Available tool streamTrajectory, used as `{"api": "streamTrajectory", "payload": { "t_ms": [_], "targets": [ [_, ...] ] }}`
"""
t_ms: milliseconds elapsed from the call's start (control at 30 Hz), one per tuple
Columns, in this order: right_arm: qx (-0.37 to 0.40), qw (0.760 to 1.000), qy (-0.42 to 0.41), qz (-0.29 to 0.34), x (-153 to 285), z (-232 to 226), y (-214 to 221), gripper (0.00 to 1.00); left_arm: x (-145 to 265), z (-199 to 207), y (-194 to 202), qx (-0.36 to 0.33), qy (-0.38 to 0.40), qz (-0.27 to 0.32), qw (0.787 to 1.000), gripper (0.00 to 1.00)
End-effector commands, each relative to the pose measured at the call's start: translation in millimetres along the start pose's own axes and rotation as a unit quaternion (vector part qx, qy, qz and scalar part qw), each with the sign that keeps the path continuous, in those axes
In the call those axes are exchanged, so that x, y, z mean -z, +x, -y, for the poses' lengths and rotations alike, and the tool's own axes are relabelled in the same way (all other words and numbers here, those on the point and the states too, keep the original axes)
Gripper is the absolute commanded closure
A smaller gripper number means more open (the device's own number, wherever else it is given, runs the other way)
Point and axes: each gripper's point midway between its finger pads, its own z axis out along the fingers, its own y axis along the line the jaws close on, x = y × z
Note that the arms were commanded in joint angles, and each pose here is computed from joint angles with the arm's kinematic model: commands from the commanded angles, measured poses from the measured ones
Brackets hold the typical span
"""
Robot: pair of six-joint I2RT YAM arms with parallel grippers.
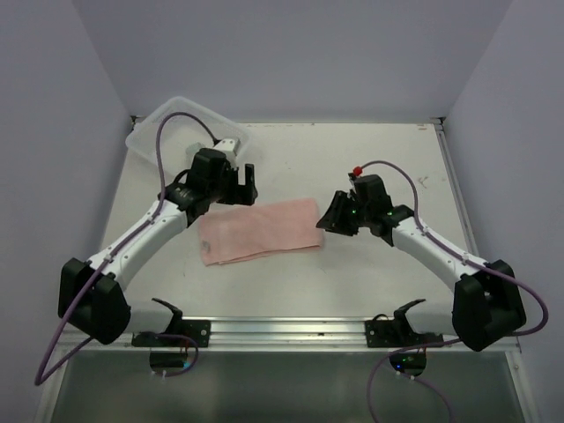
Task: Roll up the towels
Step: Fold the towel, then roll the towel
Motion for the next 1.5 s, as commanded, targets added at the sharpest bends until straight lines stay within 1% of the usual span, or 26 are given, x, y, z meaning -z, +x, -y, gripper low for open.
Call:
{"api": "streamTrajectory", "payload": {
  "t_ms": [0, 33, 67, 100, 133, 200, 233, 333, 367, 433, 500, 533, 600, 633, 700, 767, 800, 933, 1067, 1100, 1167, 1467],
  "targets": [
    [-0.024, 0.998, 0.003, 0.06, -4, 15, -6, 0.59, 1, 52, -39, -0.021, 0.078, 0.005, 0.997, 0.08],
    [-0.031, 0.997, 0.003, 0.076, -8, 23, -4, 0.59, -14, 62, -29, -0.033, 0.076, -0.021, 0.996, 0.09],
    [-0.039, 0.996, 0.004, 0.079, -10, 27, -4, 0.59, -15, 72, -43, -0.037, 0.081, -0.014, 0.996, 0.09],
    [-0.05, 0.995, 0.005, 0.084, -11, 31, -6, 0.59, -19, 82, -33, -0.04, 0.081, -0.038, 0.995, 0.11],
    [-0.054, 0.995, 0.006, 0.082, -17, 36, -4, 0.59, -33, 88, -32, -0.042, 0.075, -0.051, 0.995, 0.11],
    [-0.06, 0.995, 0.001, 0.075, -23, 37, -4, 0.58, -42, 106, -19, -0.044, 0.08, -0.074, 0.993, 0.12],
    [-0.062, 0.996, -0.003, 0.058, -29, 38, 1, 0.57, -53, 113, -15, -0.045, 0.079, -0.083, 0.992, 0.12],
    [-0.068, 0.996, -0.025, 0.061, -37, 33, -1, 0.55, -68, 136, -1, -0.051, 0.078, -0.106, 0.99, 0.15],
    [-0.071, 0.995, -0.026, 0.057, -40, 34, 1, 0.54, -73, 137, 0, -0.054, 0.066, -0.107, 0.991, 0.16],
    [-0.074, 0.995, -0.023, 0.056, -43, 38, 3, 0.54, -82, 157, 10, -0.065, 0.066, -0.12, 0.988, 0.16],
    [-0.076, 0.996, -0.013, 0.048, -47, 45, 9, 0.53, -93, 167, 27, -0.069, 0.059, -0.144, 0.985, 0.19],
    [-0.076, 0.996, -0.011, 0.047, -49, 47, 10, 0.53, -95, 173, 22, -0.068, 0.059, -0.139, 0.986, 0.19],
    [-0.082, 0.996, -0.011, 0.04, -52, 51, 16, 0.53, -106, 174, 35, -0.077, 0.039, -0.154, 0.984, 0.21],
    [-0.084, 0.996, -0.01, 0.038, -54, 53, 18, 0.53, -108, 178, 30, -0.076, 0.038, -0.149, 0.985, 0.21],
    [-0.092, 0.995, -0.009, 0.027, -58, 58, 26, 0.53, -119, 174, 40, -0.077, 0.02, -0.163, 0.983, 0.23],
    [-0.094, 0.995, -0.014, 0.025, -62, 58, 27, 0.53, -125, 176, 38, -0.075, 0.016, -0.161, 0.984, 0.25],
    [-0.099, 0.995, -0.013, 0.017, -64, 62, 33, 0.53, -131, 174, 44, -0.076, 0.008, -0.166, 0.983, 0.26],
    [-0.102, 0.994, -0.023, 0.017, -70, 62, 34, 0.53, -143, 177, 43, -0.076, -0.001, -0.163, 0.984, 0.27],
    [-0.103, 0.994, -0.021, 0.012, -72, 65, 38, 0.53, -155, 183, 42, -0.073, -0.004, -0.168, 0.983, 0.33],
    [-0.104, 0.994, -0.021, 0.011, -73, 65, 39, 0.53, -161, 185, 43, -0.071, -0.006, -0.168, 0.983, 0.34],
    [-0.105, 0.994, -0.021, 0.008, -74, 66, 41, 0.55, -164, 186, 45, -0.071, -0.01, -0.17, 0.983, 0.35],
    [-0.115, 0.993, -0.023, -0.007, -79, 75, 55, 0.59, -181, 166, 68, -0.077, -0.058, -0.19, 0.977, 0.38]
  ]
}}
